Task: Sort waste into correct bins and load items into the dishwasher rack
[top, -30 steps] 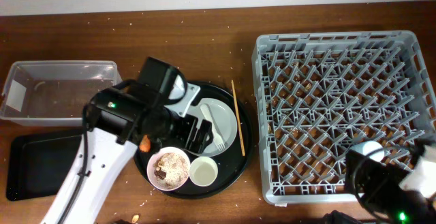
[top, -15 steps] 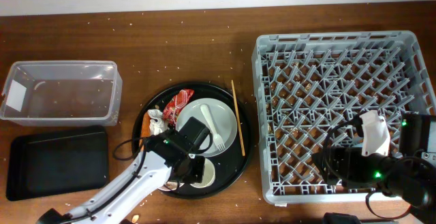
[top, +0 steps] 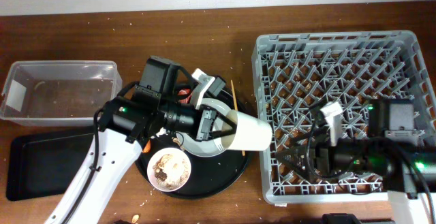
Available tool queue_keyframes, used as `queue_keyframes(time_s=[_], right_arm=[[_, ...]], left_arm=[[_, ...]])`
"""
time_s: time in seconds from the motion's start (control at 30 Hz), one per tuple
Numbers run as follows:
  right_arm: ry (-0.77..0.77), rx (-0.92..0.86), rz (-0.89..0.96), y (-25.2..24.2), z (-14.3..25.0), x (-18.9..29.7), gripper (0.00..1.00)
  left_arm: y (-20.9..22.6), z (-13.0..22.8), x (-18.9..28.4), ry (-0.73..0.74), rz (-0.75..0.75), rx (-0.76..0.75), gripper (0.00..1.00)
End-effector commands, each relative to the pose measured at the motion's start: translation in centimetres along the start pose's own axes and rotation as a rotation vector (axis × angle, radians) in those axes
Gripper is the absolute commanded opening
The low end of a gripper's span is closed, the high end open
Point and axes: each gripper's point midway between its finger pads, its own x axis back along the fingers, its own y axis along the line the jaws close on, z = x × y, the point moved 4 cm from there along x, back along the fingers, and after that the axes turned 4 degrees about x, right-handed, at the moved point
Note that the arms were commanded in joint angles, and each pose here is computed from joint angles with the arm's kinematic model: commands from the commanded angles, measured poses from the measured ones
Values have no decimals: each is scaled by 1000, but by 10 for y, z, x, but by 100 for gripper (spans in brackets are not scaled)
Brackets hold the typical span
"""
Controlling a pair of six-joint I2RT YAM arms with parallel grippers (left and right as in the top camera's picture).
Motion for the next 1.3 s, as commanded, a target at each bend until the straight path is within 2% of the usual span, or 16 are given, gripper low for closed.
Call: queue_keyframes(time_s=[0.0, 0.13, 0.17, 0.2, 0.3, 0.33, 0.37, 0.4, 0.53, 0.63, 0.73, 0.8, 0.97, 1.07, 1.2, 1.27], right_arm=[[-64, 170, -276, 31, -13, -13, 82], [-86, 253, -353, 38, -35, -26, 82], [-83, 270, -378, 41, -38, -29, 76], [-68, 286, -401, 46, -37, -33, 61], [-51, 280, -393, 46, -34, -36, 50], [-49, 277, -378, 46, -32, -35, 49], [-50, 271, -353, 45, -33, -34, 47], [-54, 236, -280, 37, -34, -33, 47], [-125, 91, -12, 4, -35, -6, 47], [-133, -194, 451, -47, -16, 44, 47], [-203, -613, 942, -96, 21, 110, 47], [-218, -869, 1186, -124, 50, 151, 47], [-213, -1261, 1207, -204, 80, 182, 48], [-243, -1374, 1127, -244, 90, 185, 48], [-331, -1428, 1075, -261, 98, 197, 48], [-334, -1439, 1074, -260, 100, 198, 68]], left_arm=[[-31, 5, 6, 36, 212, -92, 0], [-32, 5, 5, 37, 212, -92, 0], [-32, 5, 5, 36, 212, -93, 0], [-32, 4, 5, 35, 212, -94, 0], [-31, 2, 5, 28, 209, -108, 0], [-32, 0, 6, 20, 211, -125, 13], [-33, -2, 6, 12, 211, -141, 69], [-30, -3, 5, 6, 190, -142, 99], [-14, -8, 3, -26, 65, -135, 99], [-3, -8, 3, -35, -12, -115, 99], [-1, -8, 3, -36, -28, -110, 99], [0, -8, 3, -36, -32, -108, 99], [7, 0, 3, -11, -79, -52, 99], [7, 0, 3, -10, -79, -52, 100], [8, 1, 3, -6, -81, -46, 99], [9, 1, 3, -7, -92, -45, 99]])
